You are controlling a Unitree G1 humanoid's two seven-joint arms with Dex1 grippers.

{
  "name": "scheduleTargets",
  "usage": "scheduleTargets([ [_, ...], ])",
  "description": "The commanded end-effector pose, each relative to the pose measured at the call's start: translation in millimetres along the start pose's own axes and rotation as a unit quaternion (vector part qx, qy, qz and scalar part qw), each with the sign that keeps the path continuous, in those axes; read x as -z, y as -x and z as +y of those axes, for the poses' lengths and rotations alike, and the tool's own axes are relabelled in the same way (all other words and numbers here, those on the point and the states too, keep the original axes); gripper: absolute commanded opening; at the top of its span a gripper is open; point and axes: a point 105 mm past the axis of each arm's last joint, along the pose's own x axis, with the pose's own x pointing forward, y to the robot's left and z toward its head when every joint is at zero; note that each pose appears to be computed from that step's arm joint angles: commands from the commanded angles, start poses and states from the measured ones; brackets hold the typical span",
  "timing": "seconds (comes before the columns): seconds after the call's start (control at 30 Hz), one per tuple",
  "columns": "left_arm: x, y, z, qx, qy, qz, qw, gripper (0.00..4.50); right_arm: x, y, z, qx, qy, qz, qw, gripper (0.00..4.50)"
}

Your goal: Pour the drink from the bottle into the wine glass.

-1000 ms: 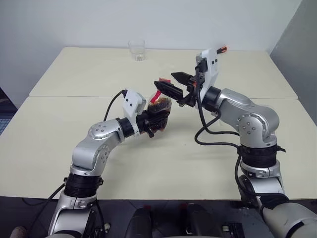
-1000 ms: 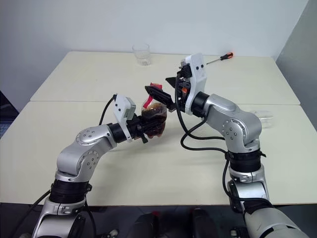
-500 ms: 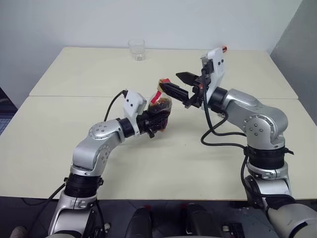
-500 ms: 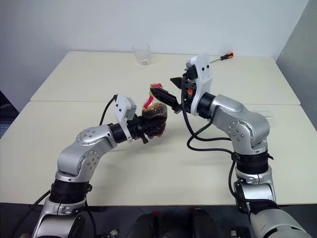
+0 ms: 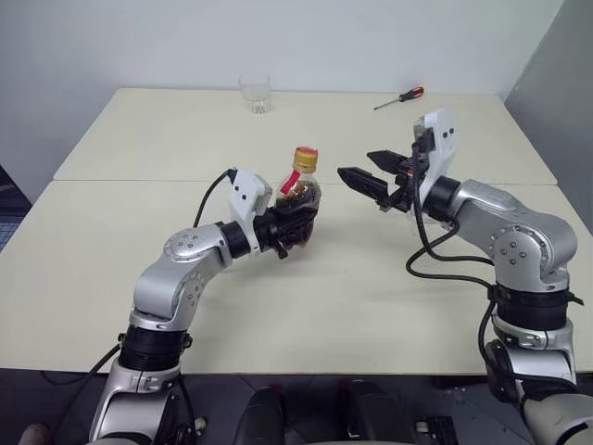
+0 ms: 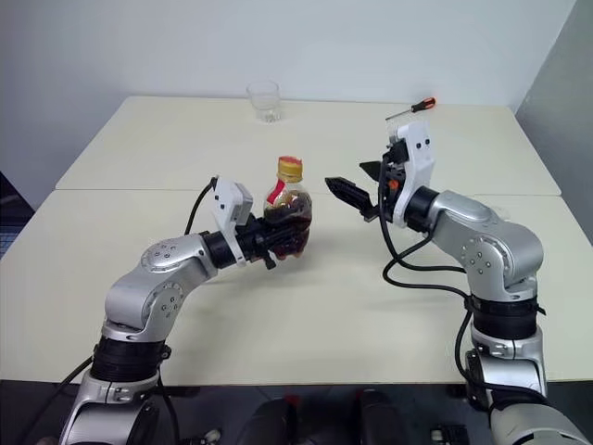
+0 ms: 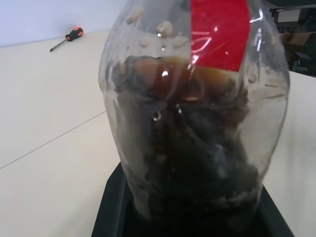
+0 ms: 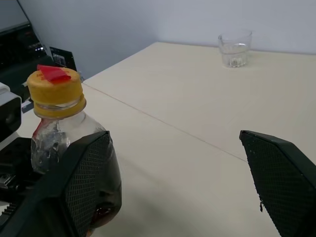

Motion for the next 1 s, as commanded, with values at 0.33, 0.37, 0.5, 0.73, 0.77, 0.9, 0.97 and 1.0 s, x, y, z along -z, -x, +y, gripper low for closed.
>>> scheduleTargets([
  [0.33, -23.1, -0.6, 2.1, 0.008, -0.037, -0.035, 0.999, 1.03, -36.2, -34.0, 51.7, -0.085, -0.009, -0.075, 0.994, 4.5],
  [0.37, -23.5, -1.1, 2.2, 0.008, -0.038, -0.035, 0.999, 1.03, -37.7, -37.0, 52.1, -0.083, -0.008, -0.078, 0.993, 4.5],
  [0.5, -23.6, -1.8, 1.8, 0.009, -0.039, -0.037, 0.999, 1.03, -37.9, -45.3, 53.2, -0.085, -0.004, -0.081, 0.993, 4.5],
  [0.73, -23.4, -2.6, 0.0, 0.008, -0.037, -0.039, 0.999, 1.03, -39.3, -53.7, 54.5, -0.09, 0.002, -0.086, 0.992, 4.5],
  [0.77, -23.2, -2.6, -0.1, 0.008, -0.037, -0.039, 0.999, 1.03, -39.1, -54.3, 53.9, -0.089, 0.003, -0.086, 0.992, 4.5],
  [0.9, -23.2, -3.3, -0.5, 0.007, -0.035, -0.041, 0.999, 1.03, -38.6, -55.2, 50.9, -0.082, 0.006, -0.086, 0.993, 4.5],
  [0.97, -23.7, -4.2, -0.9, 0.008, -0.035, -0.042, 0.998, 1.03, -37.7, -54.7, 49.2, -0.079, 0.008, -0.084, 0.993, 4.5],
  [1.0, -24.0, -4.4, -0.9, 0.008, -0.035, -0.043, 0.998, 1.03, -37.0, -54.3, 48.3, -0.077, 0.009, -0.083, 0.993, 4.5],
])
